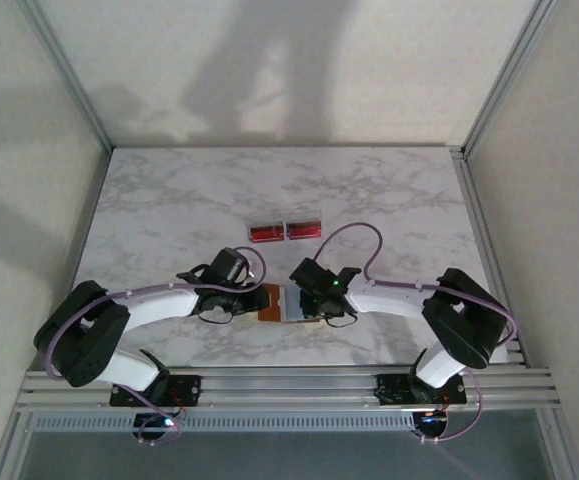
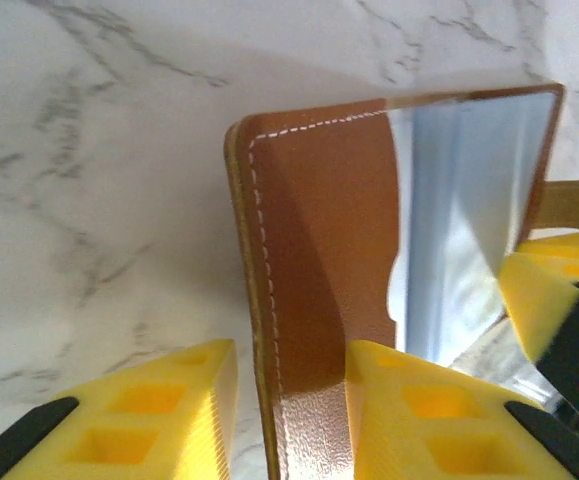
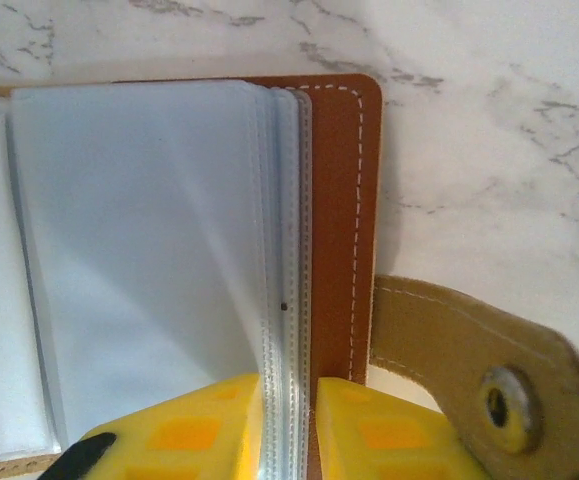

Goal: Put the credit cards into the card holder

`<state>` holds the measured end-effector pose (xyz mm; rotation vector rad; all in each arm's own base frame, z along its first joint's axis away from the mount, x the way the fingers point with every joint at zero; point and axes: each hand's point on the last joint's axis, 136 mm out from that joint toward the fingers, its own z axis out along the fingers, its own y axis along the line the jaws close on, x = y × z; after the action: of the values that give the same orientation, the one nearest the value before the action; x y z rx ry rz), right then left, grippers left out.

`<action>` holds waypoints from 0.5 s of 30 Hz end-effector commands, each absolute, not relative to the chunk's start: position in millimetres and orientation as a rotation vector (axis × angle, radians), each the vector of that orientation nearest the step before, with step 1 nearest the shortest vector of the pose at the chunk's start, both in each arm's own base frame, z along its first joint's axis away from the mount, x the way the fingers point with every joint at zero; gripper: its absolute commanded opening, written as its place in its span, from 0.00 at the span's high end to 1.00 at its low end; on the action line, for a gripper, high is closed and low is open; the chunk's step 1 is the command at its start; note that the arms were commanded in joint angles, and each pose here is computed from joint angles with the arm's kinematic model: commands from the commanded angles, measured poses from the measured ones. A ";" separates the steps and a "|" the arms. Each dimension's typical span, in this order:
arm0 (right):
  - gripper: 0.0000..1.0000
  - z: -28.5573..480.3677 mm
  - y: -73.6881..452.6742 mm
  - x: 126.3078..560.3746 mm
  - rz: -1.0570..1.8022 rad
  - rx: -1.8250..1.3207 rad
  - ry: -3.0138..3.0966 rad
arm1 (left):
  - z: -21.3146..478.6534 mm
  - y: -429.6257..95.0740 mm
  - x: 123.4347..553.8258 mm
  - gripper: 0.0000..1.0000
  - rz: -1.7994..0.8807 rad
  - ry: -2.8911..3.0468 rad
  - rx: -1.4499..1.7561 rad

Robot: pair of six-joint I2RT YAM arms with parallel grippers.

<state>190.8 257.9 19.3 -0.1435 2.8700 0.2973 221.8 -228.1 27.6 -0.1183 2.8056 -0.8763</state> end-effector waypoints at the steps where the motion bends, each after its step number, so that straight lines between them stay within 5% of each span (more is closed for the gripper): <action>1: 0.79 3.0 239.6 184.2 0.110 -0.203 2.917 | 21.9 -204.4 229.7 0.66 -0.671 2.808 -0.139; 10: 0.79 -8.3 242.2 179.0 0.045 -0.216 2.946 | 27.9 -177.7 246.3 0.70 -0.353 2.783 -0.149; 15: 0.81 -8.2 244.6 180.5 0.057 -0.187 2.932 | 86.2 -232.9 245.6 0.70 -0.827 2.682 -0.081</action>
<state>192.1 262.1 17.7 -0.1924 2.8734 0.1848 246.9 -206.1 46.5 -0.1310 2.7587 -0.5918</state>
